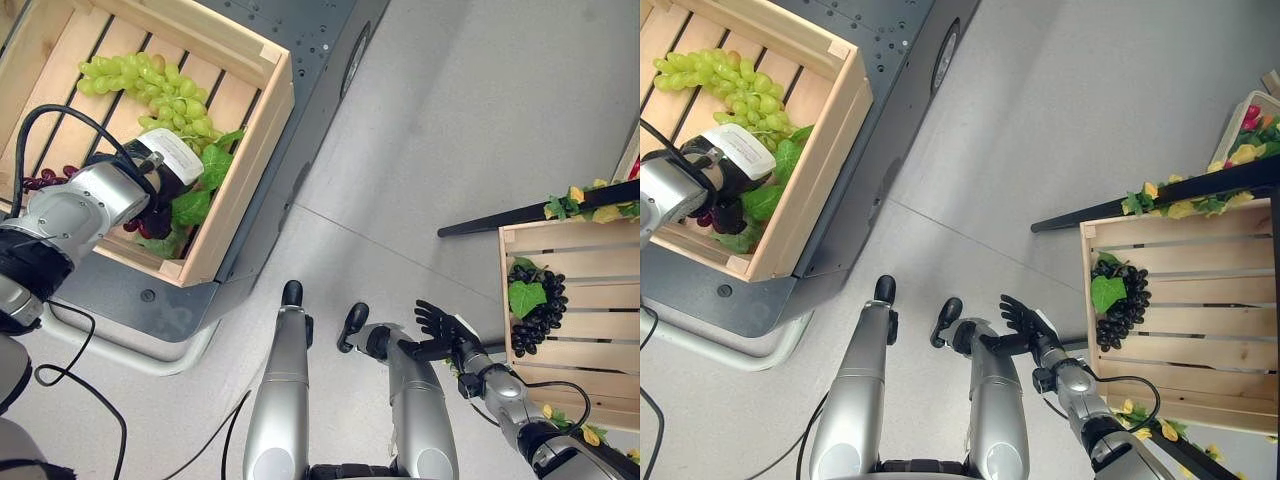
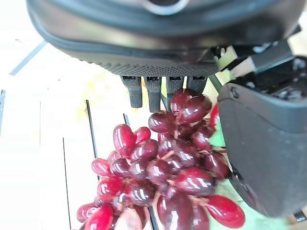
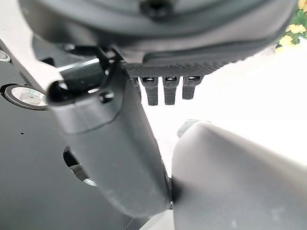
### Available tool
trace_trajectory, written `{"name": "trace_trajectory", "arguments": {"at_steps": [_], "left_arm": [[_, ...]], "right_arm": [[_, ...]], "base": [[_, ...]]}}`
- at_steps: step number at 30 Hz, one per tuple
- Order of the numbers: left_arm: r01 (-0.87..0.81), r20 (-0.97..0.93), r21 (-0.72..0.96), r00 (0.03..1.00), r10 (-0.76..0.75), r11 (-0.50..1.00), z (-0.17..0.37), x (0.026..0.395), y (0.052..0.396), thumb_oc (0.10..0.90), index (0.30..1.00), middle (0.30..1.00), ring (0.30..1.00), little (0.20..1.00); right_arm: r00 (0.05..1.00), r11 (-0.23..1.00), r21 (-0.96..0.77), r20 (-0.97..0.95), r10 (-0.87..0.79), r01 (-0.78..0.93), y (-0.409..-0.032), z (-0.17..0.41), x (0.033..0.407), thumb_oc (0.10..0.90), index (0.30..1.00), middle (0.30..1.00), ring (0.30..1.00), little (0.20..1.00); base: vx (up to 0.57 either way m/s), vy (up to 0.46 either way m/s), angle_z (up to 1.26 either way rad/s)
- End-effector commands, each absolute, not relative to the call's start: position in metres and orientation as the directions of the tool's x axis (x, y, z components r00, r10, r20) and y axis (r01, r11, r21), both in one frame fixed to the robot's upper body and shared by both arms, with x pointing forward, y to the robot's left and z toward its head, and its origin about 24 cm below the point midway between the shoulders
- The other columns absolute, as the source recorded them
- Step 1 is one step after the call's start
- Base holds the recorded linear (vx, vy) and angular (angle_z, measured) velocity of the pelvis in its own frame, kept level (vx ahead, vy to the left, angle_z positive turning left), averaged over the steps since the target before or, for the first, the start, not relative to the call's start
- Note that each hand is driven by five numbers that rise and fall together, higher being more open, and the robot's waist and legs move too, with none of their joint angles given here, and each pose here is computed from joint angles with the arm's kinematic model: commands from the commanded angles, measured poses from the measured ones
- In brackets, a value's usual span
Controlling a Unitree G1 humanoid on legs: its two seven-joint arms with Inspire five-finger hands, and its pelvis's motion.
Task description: Pick up the fruits from the basket on one side to the basket on the other side
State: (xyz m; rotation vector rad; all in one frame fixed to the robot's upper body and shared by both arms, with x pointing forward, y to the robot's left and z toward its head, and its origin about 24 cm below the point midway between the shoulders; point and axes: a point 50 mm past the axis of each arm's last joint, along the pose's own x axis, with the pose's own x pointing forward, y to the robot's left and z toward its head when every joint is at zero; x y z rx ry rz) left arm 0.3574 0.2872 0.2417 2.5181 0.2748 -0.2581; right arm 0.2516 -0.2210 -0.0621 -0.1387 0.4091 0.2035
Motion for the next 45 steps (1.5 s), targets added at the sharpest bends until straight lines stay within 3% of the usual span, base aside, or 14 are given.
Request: {"name": "trace_trajectory", "arguments": {"at_steps": [1,8,11,15,21,24,26,29,38,45], "left_arm": [[0.433,-0.056,0.511,0.879,0.474,-0.743,0.279,0.333,0.36,0.4,0.3,0.3,0.3,0.3],[0.298,-0.015,0.593,0.933,0.359,-0.748,0.275,0.333,0.362,0.4,0.3,0.3,0.3,0.3],[0.166,0.053,0.723,0.955,0.293,-0.671,0.276,0.331,0.364,0.4,0.3,0.3,0.3,0.3],[-0.039,0.172,0.933,0.921,0.348,-0.357,0.264,0.32,0.386,0.4,0.3,0.3,0.3,0.3],[-0.258,0.235,0.966,0.873,0.428,-0.004,0.212,0.297,0.416,0.4,0.3,0.3,0.3,0.3],[-0.393,0.225,0.883,0.835,0.502,0.256,0.194,0.289,0.423,0.4,0.3,0.3,0.3,0.3],[-0.427,0.219,0.845,0.825,0.521,0.32,0.191,0.288,0.425,0.4,0.3,0.3,0.3,0.3],[-0.548,0.206,0.661,0.79,0.578,0.513,0.185,0.283,0.431,0.4,0.3,0.3,0.3,0.3],[-0.658,0.158,0.245,0.752,0.64,0.712,0.169,0.279,0.432,0.4,0.3,0.3,0.3,0.3],[-0.612,0.167,0.045,0.784,0.598,0.79,0.172,0.288,0.42,0.4,0.3,0.3,0.3,0.3]], "right_arm": [[0.916,0.978,-0.099,-0.378,0.136,-0.186,-0.242,-0.06,0.24,0.8,0.9,0.9,0.9,0.9],[0.914,0.975,-0.101,-0.379,0.145,-0.197,-0.24,-0.061,0.24,0.8,0.9,0.9,0.9,0.9],[0.913,0.976,-0.097,-0.381,0.146,-0.197,-0.238,-0.062,0.238,0.8,0.9,0.9,0.9,0.9],[0.913,0.979,-0.091,-0.385,0.135,-0.183,-0.234,-0.066,0.235,0.8,0.9,0.9,0.9,0.9],[0.907,0.983,-0.08,-0.404,0.121,-0.167,-0.223,-0.07,0.232,0.8,0.9,0.9,0.9,0.9],[0.9,0.982,-0.073,-0.416,0.128,-0.173,-0.215,-0.073,0.229,0.8,0.9,0.9,0.9,0.9],[0.897,0.981,-0.071,-0.421,0.134,-0.18,-0.212,-0.075,0.227,0.8,0.9,0.9,0.9,0.9],[0.889,0.979,-0.058,-0.433,0.151,-0.195,-0.201,-0.078,0.224,0.8,0.9,0.9,0.9,0.9],[0.871,0.982,-0.061,-0.473,0.131,-0.181,-0.197,-0.086,0.216,0.8,0.9,0.9,0.9,0.9],[0.865,0.983,-0.075,-0.49,0.107,-0.165,-0.198,-0.088,0.215,0.8,0.9,0.9,0.9,0.9]], "base": [[0.0,0.0,0.0],[0.0,-0.002,0.02],[0.0,-0.005,0.02],[0.01,-0.013,-0.02],[0.02,-0.01,-0.01],[0.04,0.0,-0.02],[0.04,-0.003,0.0],[0.05,-0.017,-0.03],[0.04,-0.017,0.0],[0.0,0.0,0.0]]}}
